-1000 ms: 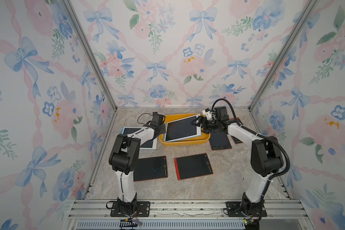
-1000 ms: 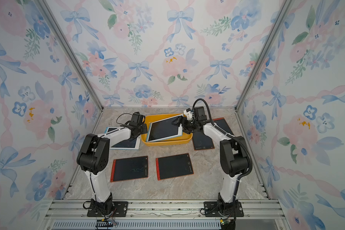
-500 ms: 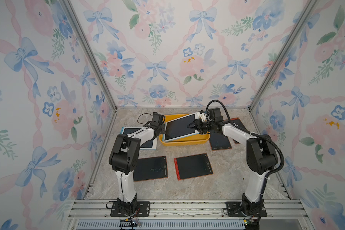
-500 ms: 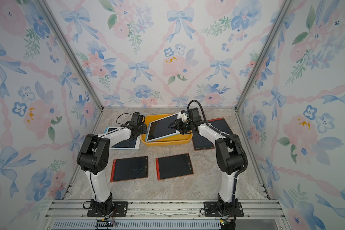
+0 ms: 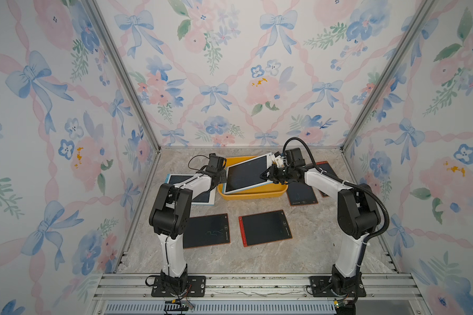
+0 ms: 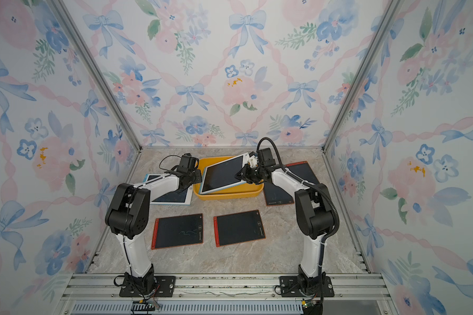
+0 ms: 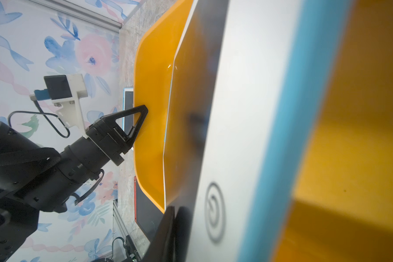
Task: Take out the writing tablet from the storage box
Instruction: Pick up the writing tablet from the storage box.
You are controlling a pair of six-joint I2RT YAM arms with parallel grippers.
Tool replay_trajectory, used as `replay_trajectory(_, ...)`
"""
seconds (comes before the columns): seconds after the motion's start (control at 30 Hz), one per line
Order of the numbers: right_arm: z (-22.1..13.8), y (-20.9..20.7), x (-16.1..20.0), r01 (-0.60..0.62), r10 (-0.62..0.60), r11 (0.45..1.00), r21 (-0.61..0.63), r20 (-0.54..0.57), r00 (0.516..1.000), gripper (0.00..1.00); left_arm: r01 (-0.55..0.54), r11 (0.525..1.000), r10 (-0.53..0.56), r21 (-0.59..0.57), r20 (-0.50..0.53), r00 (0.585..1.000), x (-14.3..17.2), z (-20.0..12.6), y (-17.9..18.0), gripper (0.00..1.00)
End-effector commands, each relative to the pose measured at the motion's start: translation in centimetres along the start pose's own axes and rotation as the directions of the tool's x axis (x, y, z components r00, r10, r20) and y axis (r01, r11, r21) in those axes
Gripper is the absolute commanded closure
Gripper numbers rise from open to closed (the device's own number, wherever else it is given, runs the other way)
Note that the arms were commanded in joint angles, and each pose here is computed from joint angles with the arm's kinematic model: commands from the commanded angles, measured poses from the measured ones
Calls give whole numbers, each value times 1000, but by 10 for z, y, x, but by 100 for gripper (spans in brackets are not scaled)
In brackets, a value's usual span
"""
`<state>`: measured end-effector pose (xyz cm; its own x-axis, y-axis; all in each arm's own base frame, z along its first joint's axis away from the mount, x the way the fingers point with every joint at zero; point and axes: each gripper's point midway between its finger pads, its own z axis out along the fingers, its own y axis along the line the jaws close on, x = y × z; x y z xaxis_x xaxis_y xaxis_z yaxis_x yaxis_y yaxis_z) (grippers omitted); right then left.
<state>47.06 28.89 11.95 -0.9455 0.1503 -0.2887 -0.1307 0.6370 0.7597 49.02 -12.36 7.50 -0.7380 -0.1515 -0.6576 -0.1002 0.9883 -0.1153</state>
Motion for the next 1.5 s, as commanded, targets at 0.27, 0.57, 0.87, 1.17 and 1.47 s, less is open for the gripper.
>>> replay_trajectory(0.27, -15, 21, -4, 69, -70, 998, 5, 32, 997, 88, -3, 1000, 3, 13, -12, 1000, 1, -5, 3, 100)
replay_trajectory(0.57, -42, 39, -16, 71, -68, 996, -48, 74, 995, 94, 0, 1000, 1, 13, -7, 1000, -2, -5, 3, 100)
replay_trajectory(0.87, -72, 40, -24, 6, 4, 996, -90, 107, 994, 95, 4, 1000, -4, 7, -6, 1000, -2, -5, 6, 100)
replay_trajectory(1.17, -132, 54, -31, -52, 84, 977, -206, 151, 985, 95, 9, 1000, -9, 3, 2, 1000, -6, -8, 9, 100)
replay_trajectory(1.47, -220, 59, -19, -107, 163, 963, -246, 220, 962, 96, 24, 1000, -24, -12, 9, 1000, -6, -10, 13, 100)
